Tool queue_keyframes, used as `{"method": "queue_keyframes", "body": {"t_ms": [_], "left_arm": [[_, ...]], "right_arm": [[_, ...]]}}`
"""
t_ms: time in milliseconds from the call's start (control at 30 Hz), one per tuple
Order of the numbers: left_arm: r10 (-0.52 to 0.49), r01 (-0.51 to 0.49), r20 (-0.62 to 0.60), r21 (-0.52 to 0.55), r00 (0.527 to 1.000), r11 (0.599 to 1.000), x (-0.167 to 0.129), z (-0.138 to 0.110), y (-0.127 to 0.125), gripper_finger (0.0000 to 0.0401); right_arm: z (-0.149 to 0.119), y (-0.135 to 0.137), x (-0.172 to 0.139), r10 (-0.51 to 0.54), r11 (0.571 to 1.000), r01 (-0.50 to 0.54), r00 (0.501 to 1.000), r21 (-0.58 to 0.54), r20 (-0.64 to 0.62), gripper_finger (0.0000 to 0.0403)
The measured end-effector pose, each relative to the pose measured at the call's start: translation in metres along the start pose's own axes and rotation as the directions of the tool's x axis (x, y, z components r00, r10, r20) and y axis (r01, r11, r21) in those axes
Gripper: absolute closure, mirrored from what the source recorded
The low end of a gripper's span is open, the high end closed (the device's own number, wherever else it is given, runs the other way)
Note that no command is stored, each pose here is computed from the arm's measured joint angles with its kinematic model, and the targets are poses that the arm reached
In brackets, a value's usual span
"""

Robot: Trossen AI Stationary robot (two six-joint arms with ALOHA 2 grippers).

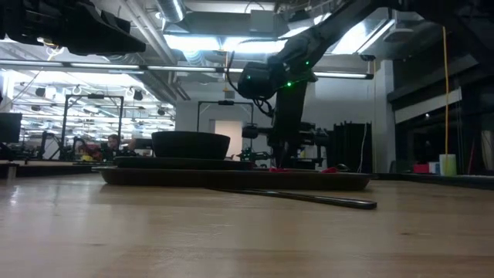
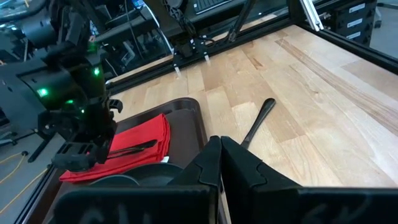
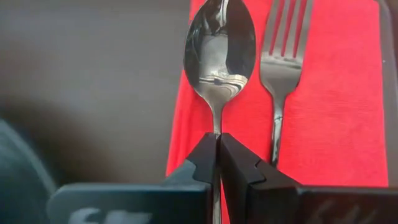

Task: Set up tray
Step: Put the black spoon to the left of the black fork on top of the red table napkin on the brown serving tray, then put the black table knife to the right of the black fork on top of the table napkin on the brown serving tray

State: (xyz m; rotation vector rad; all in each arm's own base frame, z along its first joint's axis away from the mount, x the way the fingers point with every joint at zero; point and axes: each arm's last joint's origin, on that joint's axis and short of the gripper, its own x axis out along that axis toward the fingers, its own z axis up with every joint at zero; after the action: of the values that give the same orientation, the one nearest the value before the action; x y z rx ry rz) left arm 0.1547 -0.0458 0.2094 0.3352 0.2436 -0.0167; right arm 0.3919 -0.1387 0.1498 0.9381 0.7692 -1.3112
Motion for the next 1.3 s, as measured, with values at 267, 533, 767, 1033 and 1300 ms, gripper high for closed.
{"method": "queue_keyframes", "body": {"t_ms": [267,533,767,1033,1300], "left_arm": [[0.000,0.000,0.000,0.000,1.000,1.000,0.0000,0.0000,0.0000,0.0399],[0.000,0.000,0.000,0.000,1.000,1.000,0.0000,0.0000,0.0000,0.0396],[0.000,0.000,0.000,0.000,1.000,1.000,0.0000,0.0000,0.0000,0.0398],[0.000,0.000,0.000,-0.001,1.000,1.000,0.0000,0.0000,0.0000,0.0398],[0.000,0.000,0.000,-0.004,1.000,1.000,0.0000,0.0000,0.0000,0.0395]], "right_arm": [[0.0019,-0.0022,0.0026,-0.016,1.000,0.016,1.000,-0.002,-0.002,0.0386],[0.0031,-0.0028,0.0049,-0.025,1.000,0.025,1.000,-0.014,0.009,0.0386],[0.0033,-0.0029,0.0049,-0.028,0.999,0.029,0.999,-0.020,0.018,0.0386],[0.0033,-0.0030,0.0049,-0.029,0.999,0.029,0.999,-0.021,0.018,0.0362],[0.0033,-0.0030,0.0049,-0.029,1.000,0.029,0.999,0.013,0.017,0.0344]]}}
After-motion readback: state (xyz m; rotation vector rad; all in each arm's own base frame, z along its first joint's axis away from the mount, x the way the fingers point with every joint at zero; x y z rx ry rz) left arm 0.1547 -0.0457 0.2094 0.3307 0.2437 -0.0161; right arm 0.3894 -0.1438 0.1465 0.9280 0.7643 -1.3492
